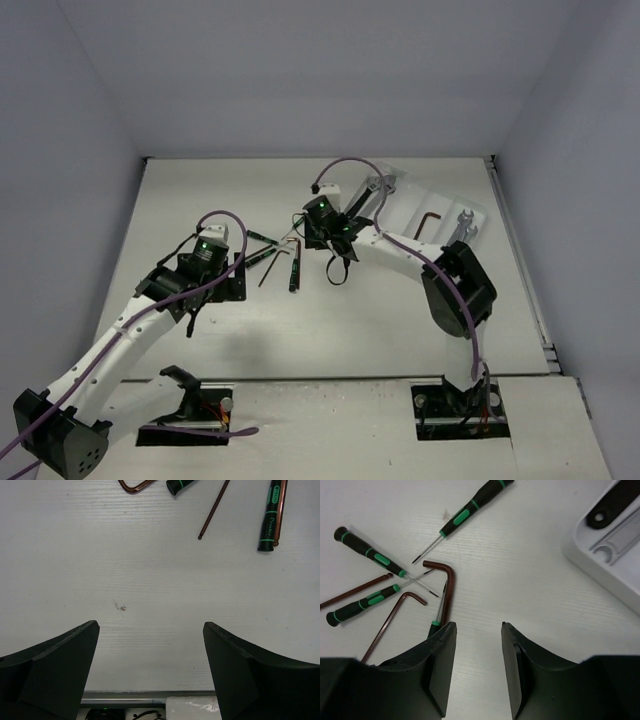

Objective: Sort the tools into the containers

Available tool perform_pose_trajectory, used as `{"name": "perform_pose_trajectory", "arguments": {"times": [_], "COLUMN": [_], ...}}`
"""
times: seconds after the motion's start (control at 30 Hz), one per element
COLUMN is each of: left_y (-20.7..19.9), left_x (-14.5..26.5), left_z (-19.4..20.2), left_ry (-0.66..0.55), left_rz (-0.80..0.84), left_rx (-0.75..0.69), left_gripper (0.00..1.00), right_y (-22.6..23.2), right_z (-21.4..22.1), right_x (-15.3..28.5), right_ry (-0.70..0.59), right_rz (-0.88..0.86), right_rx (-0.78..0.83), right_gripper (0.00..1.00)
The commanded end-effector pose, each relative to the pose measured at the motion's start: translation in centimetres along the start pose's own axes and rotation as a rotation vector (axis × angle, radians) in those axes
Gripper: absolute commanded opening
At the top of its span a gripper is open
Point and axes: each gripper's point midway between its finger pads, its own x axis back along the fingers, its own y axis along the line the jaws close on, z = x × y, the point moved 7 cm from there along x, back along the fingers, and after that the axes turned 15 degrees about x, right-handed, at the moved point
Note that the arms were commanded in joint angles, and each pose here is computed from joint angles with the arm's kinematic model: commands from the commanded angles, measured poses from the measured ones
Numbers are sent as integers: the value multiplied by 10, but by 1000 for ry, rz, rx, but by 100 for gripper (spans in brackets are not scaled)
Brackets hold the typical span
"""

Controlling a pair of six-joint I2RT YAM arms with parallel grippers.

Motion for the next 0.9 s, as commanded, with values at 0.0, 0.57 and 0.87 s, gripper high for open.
{"name": "perform_pose_trajectory", "arguments": {"times": [0.0, 0.57, 0.87], "left_y": [-7, -2, -2], "left_x": [7, 6, 7], "left_z": [-14, -5, -6], "left_ry": [-68, -55, -59], "left_rz": [33, 44, 42], "left_rx": [35, 54, 45], "left_gripper": [83, 83, 83], "right_y": [25, 46, 34], "right_z": [-17, 5, 25], "right_x": [-11, -59, -62], "right_ry": [-44, 21, 57], "right_rz": [-14, -17, 51], "right_rx": [-30, 18, 33], "right_gripper": [38, 34, 24]}}
